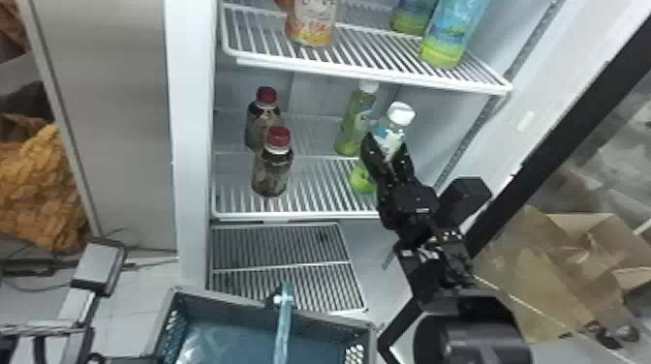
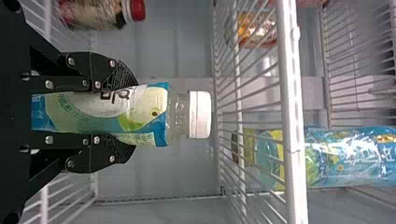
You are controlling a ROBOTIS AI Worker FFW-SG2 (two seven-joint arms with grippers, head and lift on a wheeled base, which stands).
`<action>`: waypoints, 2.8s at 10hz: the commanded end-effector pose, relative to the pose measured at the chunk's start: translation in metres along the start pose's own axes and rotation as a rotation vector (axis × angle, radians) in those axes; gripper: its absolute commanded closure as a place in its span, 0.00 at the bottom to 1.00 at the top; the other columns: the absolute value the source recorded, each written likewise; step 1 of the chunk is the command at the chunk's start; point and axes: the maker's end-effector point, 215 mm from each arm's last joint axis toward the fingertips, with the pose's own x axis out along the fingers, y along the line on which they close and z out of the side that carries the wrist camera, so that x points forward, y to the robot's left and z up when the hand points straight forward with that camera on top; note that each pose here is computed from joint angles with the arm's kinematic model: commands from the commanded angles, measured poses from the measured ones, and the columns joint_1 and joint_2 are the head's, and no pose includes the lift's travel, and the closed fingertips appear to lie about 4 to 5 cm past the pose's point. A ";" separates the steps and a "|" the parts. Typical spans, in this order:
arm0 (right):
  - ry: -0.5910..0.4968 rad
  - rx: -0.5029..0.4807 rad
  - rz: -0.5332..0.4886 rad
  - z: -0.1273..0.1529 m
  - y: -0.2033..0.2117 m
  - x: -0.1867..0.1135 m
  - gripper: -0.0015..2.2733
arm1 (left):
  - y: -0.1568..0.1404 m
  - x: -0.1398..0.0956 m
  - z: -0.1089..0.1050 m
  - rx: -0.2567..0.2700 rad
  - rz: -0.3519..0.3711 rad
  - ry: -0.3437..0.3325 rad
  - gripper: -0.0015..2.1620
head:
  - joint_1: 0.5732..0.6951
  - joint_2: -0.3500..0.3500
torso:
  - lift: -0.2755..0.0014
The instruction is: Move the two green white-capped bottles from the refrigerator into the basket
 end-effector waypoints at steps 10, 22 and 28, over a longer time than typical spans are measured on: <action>0.342 0.150 0.237 0.036 0.120 -0.149 0.38 | 0.006 -0.005 0.005 0.004 0.024 -0.014 0.54 | 1.00 0.00 | 0.04; 0.802 0.279 0.342 -0.043 0.178 -0.252 0.38 | 0.006 -0.005 0.003 -0.001 0.019 -0.014 0.54 | 1.00 0.01 | 0.04; 0.682 0.228 0.266 -0.025 0.151 -0.223 0.20 | 0.005 -0.004 0.002 -0.003 0.015 -0.014 0.54 | 1.00 0.00 | 0.04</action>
